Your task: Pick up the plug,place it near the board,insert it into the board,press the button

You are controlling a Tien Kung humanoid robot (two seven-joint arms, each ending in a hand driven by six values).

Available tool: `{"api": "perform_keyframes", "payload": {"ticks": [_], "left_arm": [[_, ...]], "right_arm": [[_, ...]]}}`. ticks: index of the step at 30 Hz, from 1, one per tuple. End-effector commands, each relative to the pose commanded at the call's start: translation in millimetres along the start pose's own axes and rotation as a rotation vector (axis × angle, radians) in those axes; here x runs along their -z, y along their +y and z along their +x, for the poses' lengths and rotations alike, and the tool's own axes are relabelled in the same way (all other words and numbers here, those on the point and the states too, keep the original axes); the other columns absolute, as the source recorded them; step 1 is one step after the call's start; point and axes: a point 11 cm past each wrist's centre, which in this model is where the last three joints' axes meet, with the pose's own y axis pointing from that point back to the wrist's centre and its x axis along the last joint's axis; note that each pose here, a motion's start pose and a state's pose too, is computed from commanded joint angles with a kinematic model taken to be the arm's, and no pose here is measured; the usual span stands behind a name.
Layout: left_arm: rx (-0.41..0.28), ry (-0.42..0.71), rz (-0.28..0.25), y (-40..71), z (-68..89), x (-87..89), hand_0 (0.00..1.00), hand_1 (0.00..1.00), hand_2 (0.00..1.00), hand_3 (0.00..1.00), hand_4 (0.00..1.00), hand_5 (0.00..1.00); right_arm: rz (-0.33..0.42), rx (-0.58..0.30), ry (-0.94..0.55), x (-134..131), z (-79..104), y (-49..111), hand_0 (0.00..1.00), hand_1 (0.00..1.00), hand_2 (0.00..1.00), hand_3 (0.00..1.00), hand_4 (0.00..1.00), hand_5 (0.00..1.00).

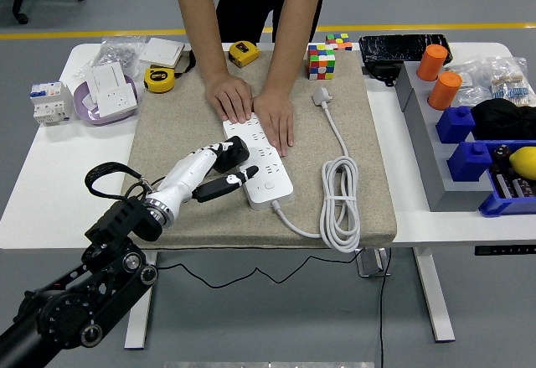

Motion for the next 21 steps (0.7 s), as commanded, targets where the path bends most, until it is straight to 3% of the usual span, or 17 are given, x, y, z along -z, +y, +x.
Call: {"api": "perform_keyframes", "payload": {"ticks": [12, 21], "left_arm": [[0.013, -0.08, -0.043, -5.6, 5.8, -14.9, 0.998, 0.967, 0.924, 0.899, 0.876, 0.998], [0.025, -0.17, -0.037, -10.3, 6.3, -15.1, 0.998, 0.964, 0.923, 0.899, 0.88, 0.998]], "right_arm": [[-0.001, 0.0, -0.002, 0, 0.1, 0.0, 0.817, 0.72, 0.695, 0.59, 0.81, 0.492], [-0.003, -0.002, -0.003, 0, 0.9, 0.0, 0.817, 0.72, 0.695, 0.592, 0.824, 0.504]]}}
